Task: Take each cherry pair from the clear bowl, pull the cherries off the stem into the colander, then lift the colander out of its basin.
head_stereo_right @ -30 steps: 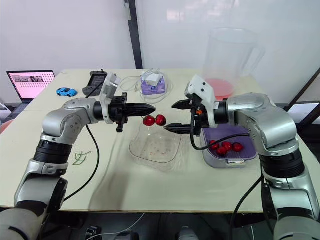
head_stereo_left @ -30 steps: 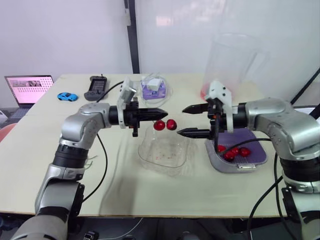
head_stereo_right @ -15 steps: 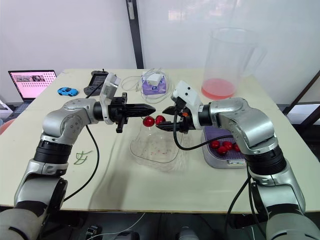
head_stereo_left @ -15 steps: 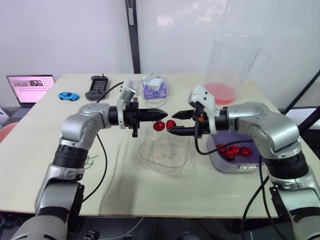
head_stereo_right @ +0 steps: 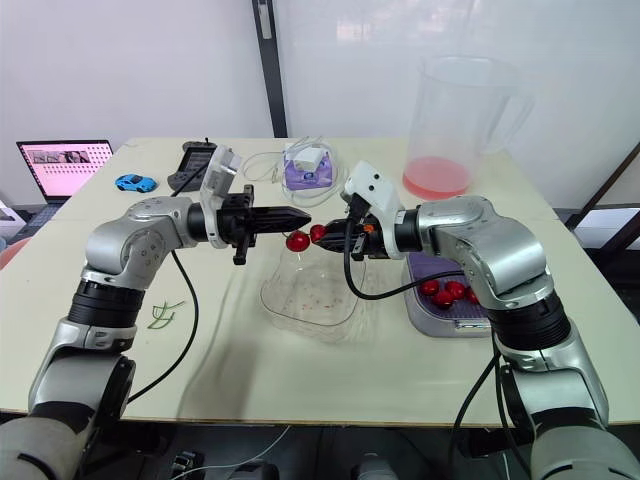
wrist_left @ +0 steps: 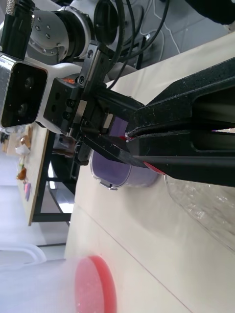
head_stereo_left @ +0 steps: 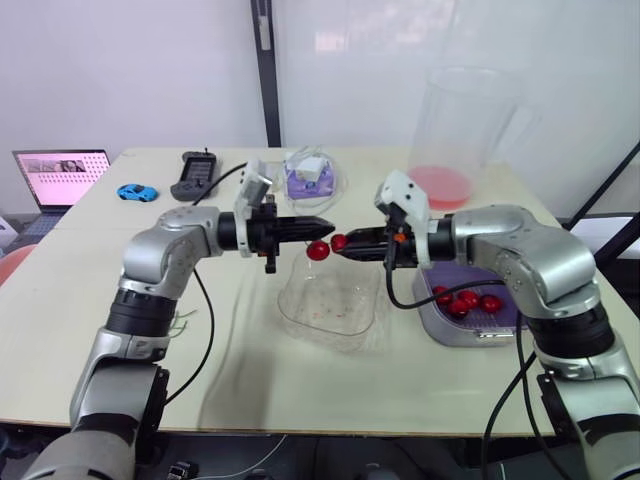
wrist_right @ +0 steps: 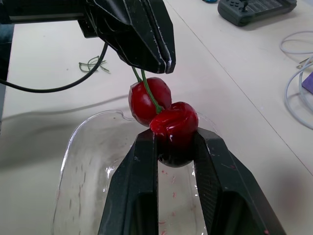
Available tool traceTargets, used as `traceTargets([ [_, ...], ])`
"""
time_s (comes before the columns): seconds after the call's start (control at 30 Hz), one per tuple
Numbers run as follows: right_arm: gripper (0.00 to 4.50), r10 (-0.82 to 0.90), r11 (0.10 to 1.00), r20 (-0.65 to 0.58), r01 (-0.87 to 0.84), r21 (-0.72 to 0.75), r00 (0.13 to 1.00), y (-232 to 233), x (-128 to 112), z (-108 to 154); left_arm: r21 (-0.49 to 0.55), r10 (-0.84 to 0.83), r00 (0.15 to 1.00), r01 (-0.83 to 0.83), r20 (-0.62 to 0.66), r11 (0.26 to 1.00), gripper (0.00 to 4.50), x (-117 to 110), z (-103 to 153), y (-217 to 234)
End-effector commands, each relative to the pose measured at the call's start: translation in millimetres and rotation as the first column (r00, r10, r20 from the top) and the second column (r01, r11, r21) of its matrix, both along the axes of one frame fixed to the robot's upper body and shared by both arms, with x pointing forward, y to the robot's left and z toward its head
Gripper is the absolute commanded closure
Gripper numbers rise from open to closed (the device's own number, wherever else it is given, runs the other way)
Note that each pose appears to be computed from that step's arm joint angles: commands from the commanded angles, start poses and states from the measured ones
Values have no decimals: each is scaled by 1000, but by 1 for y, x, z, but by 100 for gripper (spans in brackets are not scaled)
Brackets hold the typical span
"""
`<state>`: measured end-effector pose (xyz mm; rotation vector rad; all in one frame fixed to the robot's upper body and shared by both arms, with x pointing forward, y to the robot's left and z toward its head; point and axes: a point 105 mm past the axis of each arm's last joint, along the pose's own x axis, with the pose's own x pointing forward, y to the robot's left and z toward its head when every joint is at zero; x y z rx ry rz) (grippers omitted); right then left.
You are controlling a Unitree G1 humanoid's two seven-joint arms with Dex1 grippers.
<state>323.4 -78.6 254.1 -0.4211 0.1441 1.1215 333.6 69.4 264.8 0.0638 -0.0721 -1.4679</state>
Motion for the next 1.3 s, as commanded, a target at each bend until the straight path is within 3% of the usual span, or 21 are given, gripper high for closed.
traceTargets([
  [0.03,366,15,1000,40,-15,4,999,-4,-5,9,-29,6,999,-4,49,1000,450,-1,12,3],
  [0.27,366,-76,996,-28,74,-49,997,-43,-2,-10,-52,46,996,-42,75,998,450,4,17,8],
  [0.43,366,-96,994,-49,93,-54,994,-54,-7,-8,-60,49,996,-44,75,997,450,4,17,9],
  [0.63,366,-175,982,-20,172,-82,984,-80,-5,7,-73,52,996,-47,73,996,450,4,17,8],
  [0.8,366,-351,908,58,355,-223,935,-134,8,9,-90,62,995,-55,77,994,450,4,19,8],
  [1.0,366,-437,825,63,428,-369,897,-172,16,-28,-105,75,994,-66,78,992,450,5,19,8],
  [1.1,261,-436,824,57,424,-377,898,-171,20,-37,-108,79,994,-70,78,992,450,5,19,6],
  [1.27,8,-438,825,79,436,-360,895,-172,22,-28,-115,74,995,-66,68,991,450,5,19,4],
  [1.3,3,-439,827,85,439,-351,895,-172,21,-22,-121,73,995,-65,66,991,450,4,20,4],
])
